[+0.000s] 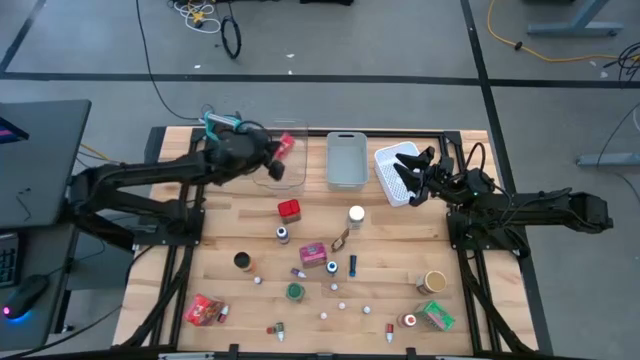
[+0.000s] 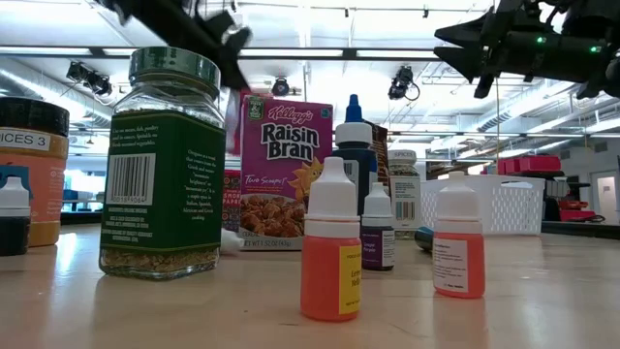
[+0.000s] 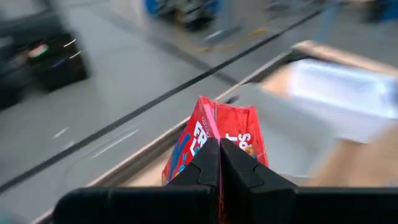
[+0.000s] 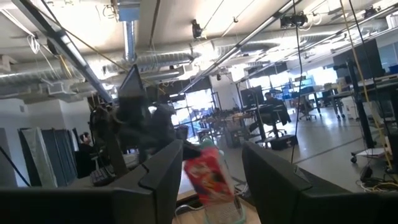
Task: Pick & Place Kitchen Items
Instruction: Put the top red cereal box into the transparent bin, then put the pink cereal box into the transparent bin
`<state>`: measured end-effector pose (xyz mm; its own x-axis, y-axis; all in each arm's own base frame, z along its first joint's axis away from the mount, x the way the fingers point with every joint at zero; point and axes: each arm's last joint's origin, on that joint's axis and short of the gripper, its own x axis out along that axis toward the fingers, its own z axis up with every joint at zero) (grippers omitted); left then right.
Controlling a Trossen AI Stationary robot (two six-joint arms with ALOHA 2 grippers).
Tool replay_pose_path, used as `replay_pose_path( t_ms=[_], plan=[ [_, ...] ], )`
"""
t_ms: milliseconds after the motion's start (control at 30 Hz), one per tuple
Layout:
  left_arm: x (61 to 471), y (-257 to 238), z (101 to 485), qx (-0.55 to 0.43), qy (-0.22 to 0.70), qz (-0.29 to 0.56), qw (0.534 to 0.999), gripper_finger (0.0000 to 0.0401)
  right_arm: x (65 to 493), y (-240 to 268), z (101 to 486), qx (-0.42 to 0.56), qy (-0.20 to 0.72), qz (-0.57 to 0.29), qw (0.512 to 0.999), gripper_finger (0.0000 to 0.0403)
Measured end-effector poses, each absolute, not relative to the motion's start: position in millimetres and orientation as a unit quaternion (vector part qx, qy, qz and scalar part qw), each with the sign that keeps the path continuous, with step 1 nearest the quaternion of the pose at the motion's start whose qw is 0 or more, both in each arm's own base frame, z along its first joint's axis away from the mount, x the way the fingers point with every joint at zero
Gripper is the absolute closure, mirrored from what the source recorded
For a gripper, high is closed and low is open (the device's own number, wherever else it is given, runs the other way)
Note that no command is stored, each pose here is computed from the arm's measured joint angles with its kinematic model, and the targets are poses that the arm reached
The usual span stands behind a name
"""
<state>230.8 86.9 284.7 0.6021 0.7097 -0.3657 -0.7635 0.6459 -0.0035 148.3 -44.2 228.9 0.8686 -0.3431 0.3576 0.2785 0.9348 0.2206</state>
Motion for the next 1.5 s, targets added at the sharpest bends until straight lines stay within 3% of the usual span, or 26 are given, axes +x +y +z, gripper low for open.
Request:
replay_pose_path(
  t_ms=[333, 667, 900, 1500],
  plan=[
    [261.3, 135.3, 233.5, -0.116, 0.187, 0.486, 0.846, 0.0393, 148.4, -44.1, 228.6, 0.081, -0.197, -0.161, 0.964, 0.0224],
    [260.6, 166.6, 202.9, -0.153, 0.192, 0.552, 0.797, 0.0381, 148.7, -44.2, 228.0, 0.081, -0.194, -0.160, 0.964, 0.0224],
    [257.7, 170.5, 201.1, -0.127, 0.196, 0.586, 0.776, 0.0382, 148.7, -44.2, 227.9, 0.082, -0.194, -0.161, 0.964, 0.0224],
    [256.2, 171.7, 202.5, -0.105, 0.193, 0.611, 0.760, 0.0303, 148.7, -44.2, 227.9, 0.081, -0.194, -0.161, 0.964, 0.0224]
  ],
)
